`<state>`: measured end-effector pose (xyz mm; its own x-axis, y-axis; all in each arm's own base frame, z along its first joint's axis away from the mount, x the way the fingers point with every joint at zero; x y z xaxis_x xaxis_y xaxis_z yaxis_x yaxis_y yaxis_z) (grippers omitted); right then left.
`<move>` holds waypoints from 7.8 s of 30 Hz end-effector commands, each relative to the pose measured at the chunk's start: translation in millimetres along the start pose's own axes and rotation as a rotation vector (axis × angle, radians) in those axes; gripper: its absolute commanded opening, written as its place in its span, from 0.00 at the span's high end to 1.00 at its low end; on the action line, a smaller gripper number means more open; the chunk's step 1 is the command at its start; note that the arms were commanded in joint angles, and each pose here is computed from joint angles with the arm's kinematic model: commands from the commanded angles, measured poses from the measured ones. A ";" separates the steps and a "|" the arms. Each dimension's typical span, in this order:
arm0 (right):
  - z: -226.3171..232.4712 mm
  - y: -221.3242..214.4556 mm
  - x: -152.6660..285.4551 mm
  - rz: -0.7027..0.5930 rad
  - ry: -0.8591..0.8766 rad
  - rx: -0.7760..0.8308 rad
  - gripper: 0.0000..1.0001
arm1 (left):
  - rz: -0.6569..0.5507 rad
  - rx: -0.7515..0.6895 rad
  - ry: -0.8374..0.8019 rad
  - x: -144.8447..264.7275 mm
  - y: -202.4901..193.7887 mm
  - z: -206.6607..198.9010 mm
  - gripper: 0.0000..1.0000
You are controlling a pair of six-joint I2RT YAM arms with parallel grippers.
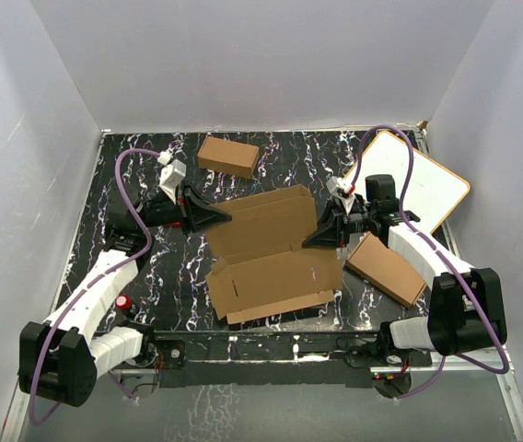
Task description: Fold the paper box
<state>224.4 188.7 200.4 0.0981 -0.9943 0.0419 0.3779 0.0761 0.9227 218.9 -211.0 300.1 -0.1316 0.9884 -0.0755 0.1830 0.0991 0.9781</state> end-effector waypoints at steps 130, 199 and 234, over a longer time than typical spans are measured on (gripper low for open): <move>-39.9 22.6 78.4 -0.250 -0.360 -0.270 0.64 | -0.356 -0.160 0.301 23.1 107.6 -1.3 1.00; -29.0 57.0 69.7 -0.237 -0.313 -0.174 0.53 | -0.539 -0.042 0.106 20.1 124.0 -22.6 1.00; -15.7 49.5 65.7 -0.216 -0.274 -0.173 0.62 | -0.583 -0.019 0.180 21.8 126.3 -3.5 1.00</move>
<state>269.7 126.7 230.1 -0.2630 -0.9647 -0.0105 0.5990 -0.1719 0.7821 237.9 -183.6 405.5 -0.3672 0.7753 -0.5138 0.0942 0.5806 0.8087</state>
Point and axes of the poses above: each gripper's point midway between its finger pads, its own x axis back along the fingers, its own z axis along the line the jaws close on, y = z × x, the point moved 2 cm from there along x, back along the fingers, and after that the axes turned 6 degrees about -x, right-handed, at the moved point
